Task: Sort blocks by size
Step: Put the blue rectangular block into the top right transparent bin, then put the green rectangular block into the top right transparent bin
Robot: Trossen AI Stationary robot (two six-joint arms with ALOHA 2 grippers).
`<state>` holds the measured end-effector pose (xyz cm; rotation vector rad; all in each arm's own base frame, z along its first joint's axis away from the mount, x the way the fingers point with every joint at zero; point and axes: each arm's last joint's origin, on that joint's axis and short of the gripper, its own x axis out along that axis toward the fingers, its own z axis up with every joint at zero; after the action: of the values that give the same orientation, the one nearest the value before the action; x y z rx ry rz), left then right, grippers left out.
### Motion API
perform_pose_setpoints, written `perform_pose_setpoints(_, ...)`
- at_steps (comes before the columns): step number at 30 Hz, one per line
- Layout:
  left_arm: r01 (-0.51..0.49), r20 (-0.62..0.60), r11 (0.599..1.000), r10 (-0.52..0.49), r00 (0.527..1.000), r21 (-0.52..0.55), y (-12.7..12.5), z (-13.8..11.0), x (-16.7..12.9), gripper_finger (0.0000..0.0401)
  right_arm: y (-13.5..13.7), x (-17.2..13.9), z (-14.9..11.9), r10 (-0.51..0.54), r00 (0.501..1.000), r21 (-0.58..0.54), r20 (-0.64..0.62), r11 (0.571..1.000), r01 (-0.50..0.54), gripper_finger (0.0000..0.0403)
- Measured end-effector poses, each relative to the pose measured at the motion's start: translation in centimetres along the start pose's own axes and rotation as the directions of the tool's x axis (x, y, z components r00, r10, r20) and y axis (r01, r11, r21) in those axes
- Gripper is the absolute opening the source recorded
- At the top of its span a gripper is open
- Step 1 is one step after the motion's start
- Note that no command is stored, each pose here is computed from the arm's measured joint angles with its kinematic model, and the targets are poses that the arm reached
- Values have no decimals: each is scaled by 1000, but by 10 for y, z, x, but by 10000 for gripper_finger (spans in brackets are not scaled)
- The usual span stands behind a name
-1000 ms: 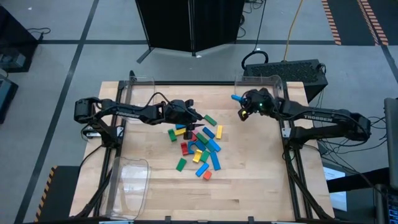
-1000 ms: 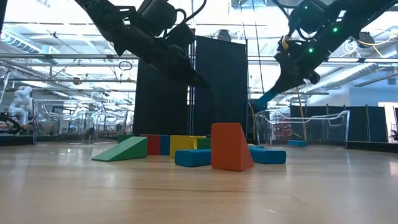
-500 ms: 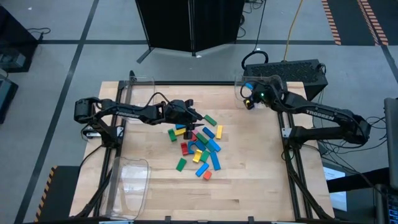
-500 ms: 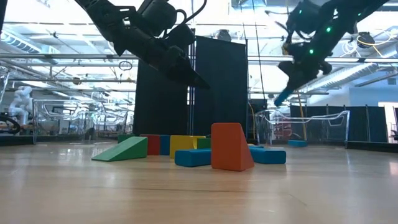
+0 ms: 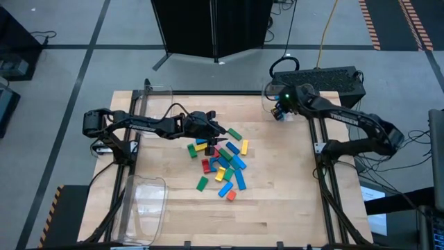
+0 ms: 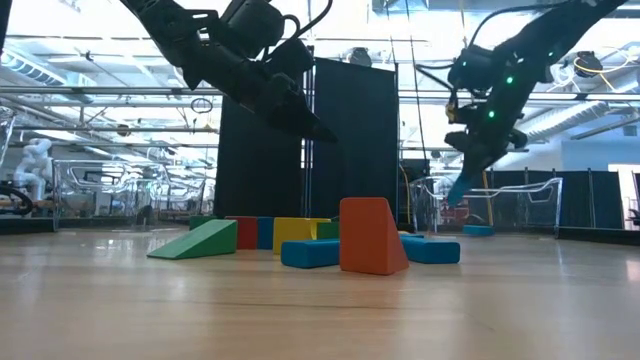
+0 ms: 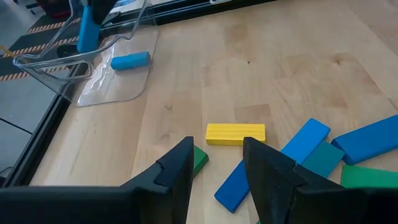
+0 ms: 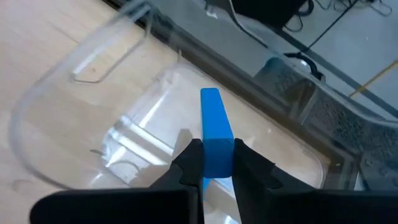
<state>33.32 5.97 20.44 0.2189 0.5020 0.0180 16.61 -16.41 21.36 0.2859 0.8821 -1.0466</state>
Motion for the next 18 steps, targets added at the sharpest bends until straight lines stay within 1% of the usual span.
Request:
perform_pose_setpoints(4,0,0,1000,0,1000,0,0,0,0,141,0,6,-1,-7,1000,2,-22,1000,7,67)
perform_pose_setpoints(13,-29,-9,1000,29,1000,0,1,0,0,141,1,7,0,-6,1000,8,-17,1000,6,151)
perform_pose_setpoints(18,-30,-10,1000,30,1000,1,1,0,0,141,1,7,0,-5,1000,30,-18,1000,6,174)
